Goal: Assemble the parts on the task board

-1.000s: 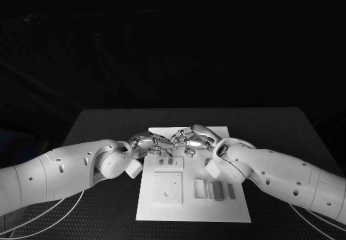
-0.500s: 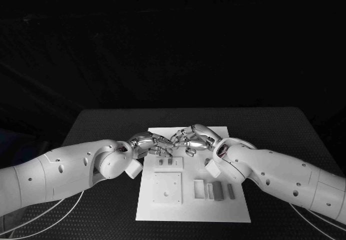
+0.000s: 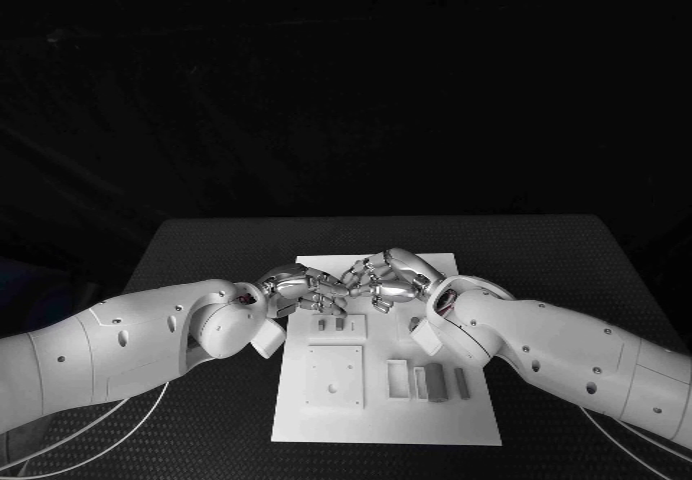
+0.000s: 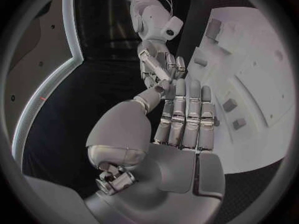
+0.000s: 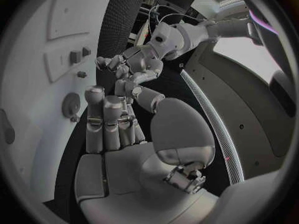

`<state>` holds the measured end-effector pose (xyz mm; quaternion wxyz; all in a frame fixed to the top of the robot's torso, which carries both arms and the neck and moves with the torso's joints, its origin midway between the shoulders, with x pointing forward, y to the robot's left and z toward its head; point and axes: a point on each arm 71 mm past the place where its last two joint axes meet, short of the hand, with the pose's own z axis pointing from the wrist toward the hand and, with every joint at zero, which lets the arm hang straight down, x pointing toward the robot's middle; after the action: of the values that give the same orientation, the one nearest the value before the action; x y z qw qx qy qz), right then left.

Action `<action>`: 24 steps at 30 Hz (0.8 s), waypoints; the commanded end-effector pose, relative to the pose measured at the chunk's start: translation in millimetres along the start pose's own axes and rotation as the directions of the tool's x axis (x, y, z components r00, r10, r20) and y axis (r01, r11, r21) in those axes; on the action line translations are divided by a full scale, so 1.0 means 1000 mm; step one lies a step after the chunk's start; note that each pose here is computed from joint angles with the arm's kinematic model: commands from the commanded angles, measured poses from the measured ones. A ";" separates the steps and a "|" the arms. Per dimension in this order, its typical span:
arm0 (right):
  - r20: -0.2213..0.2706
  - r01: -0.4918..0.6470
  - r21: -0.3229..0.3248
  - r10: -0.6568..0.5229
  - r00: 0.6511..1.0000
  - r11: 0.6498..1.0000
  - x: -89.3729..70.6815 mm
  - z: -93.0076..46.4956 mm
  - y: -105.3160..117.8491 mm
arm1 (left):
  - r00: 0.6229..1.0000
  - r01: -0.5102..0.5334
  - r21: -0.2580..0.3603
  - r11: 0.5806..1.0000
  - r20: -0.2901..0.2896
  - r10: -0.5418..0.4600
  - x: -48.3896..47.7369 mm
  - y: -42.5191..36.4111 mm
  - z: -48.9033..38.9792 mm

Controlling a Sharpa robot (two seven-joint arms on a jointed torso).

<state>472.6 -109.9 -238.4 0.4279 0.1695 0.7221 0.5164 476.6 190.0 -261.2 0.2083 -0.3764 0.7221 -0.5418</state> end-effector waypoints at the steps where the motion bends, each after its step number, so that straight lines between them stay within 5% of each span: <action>1: -0.013 0.010 -0.016 -0.010 1.000 1.000 0.002 0.000 0.002 | 1.000 0.000 0.012 1.000 -0.025 0.000 0.0037 -0.0019 0.0009; 24: -0.013 0.002 -0.016 -0.002 1.000 1.000 0.001 0.000 0.000 | 1.000 0.020 -0.004 1.000 -0.013 -0.020 0.0000 -0.0004 -0.0003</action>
<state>473.1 -111.0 -238.9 0.4290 0.1685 0.7215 0.5167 477.0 192.1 -261.9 0.2075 -0.3793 0.7236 -0.5380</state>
